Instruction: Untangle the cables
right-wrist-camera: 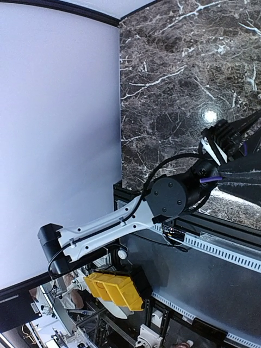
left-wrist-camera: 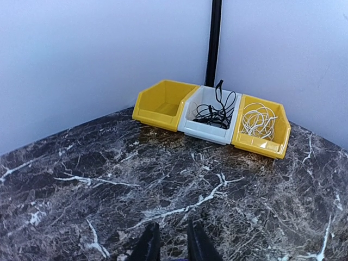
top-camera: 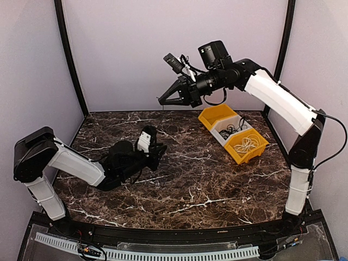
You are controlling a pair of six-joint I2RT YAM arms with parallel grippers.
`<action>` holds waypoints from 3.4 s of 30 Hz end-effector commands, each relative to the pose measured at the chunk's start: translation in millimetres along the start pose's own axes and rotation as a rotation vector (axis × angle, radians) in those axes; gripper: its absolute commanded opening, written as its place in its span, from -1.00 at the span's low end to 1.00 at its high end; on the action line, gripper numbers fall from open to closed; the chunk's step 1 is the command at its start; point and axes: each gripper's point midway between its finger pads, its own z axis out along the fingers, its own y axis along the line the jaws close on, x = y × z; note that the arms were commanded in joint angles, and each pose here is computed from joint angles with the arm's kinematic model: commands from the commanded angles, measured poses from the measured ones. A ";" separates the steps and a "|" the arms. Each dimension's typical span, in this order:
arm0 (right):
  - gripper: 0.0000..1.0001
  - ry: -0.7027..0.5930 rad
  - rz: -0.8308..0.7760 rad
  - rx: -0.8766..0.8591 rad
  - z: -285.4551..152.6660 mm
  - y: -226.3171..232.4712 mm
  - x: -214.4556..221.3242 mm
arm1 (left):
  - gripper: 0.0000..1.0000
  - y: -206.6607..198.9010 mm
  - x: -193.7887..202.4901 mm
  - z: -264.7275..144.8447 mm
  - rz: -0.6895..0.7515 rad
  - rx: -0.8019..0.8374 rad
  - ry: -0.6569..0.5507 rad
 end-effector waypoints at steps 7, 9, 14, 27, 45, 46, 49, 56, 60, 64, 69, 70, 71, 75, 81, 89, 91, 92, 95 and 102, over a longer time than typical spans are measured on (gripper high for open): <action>-1.00 -0.091 -0.196 0.160 -74.0 19.4 -54.9 | -0.98 12.4 24.6 -26.5 -0.003 -0.012 -0.009; -1.00 -0.082 -0.149 0.202 -86.0 2.7 -44.1 | -1.00 16.2 21.8 -34.9 -0.011 -0.025 -0.015; -0.99 0.004 -0.042 0.251 -81.7 -22.6 20.4 | -1.00 23.4 0.3 -50.4 -0.014 -0.055 -0.054; 0.04 0.345 -0.178 0.411 -66.9 -40.8 162.4 | -1.00 19.4 0.7 -55.1 0.042 -0.033 0.015; 0.13 0.293 -0.141 0.146 59.6 -42.2 146.8 | -1.00 2.8 -4.8 -48.3 0.023 0.052 0.026; 0.13 0.294 -0.136 0.139 61.7 -42.2 148.3 | -1.00 2.2 -5.4 -48.4 0.022 0.055 0.025; 0.11 0.293 -0.119 0.112 68.5 -40.4 152.8 | -1.00 1.7 -6.1 -49.7 0.019 0.061 0.024; -0.10 0.294 -0.078 0.055 82.7 -36.3 160.2 | -0.99 0.6 -5.9 -50.6 0.007 0.067 0.024; -0.45 0.299 -0.046 0.042 88.8 -39.0 162.0 | -0.99 0.9 -7.4 -51.2 0.004 0.066 0.018; -1.00 0.272 -0.039 0.004 87.4 -31.0 146.5 | -0.94 0.9 -7.8 -51.5 0.008 0.066 0.016; -1.00 0.187 -0.076 -0.061 72.3 -0.2 103.9 | -0.62 1.9 -10.5 -48.1 0.020 0.057 -0.014; -1.00 0.169 -0.081 -0.078 68.7 7.3 95.7 | -0.62 1.7 -8.3 -44.5 0.024 0.055 -0.018; -1.00 0.153 -0.081 -0.092 65.2 13.7 88.4 | -0.64 2.5 -6.7 -42.6 0.036 0.049 -0.021; -1.00 0.098 -0.109 -0.125 50.6 36.8 61.1 | -0.77 2.5 8.1 -28.4 0.055 0.041 -0.022; -1.00 0.048 -0.206 -0.131 21.1 68.6 24.5 | -0.81 4.4 29.7 -21.9 0.064 0.029 0.018; -1.00 -0.042 -0.323 -0.063 -32.2 84.6 -33.3 | -0.81 20.4 73.4 -44.2 0.064 -0.026 0.124; -1.00 -0.075 -0.352 -0.037 -47.8 85.9 -47.7 | -0.81 24.4 82.8 -51.3 0.056 -0.039 0.146; -1.00 -0.085 -0.360 -0.026 -54.2 85.2 -52.1 | -0.81 26.0 85.7 -53.7 0.052 -0.046 0.153; -1.00 -0.104 -0.367 -0.009 -68.2 82.2 -58.4 | -0.81 31.3 99.2 -62.6 0.048 -0.064 0.190; -1.00 -0.114 -0.387 0.035 -82.8 78.4 -63.9 | -0.81 37.1 114.5 -72.3 0.053 -0.086 0.254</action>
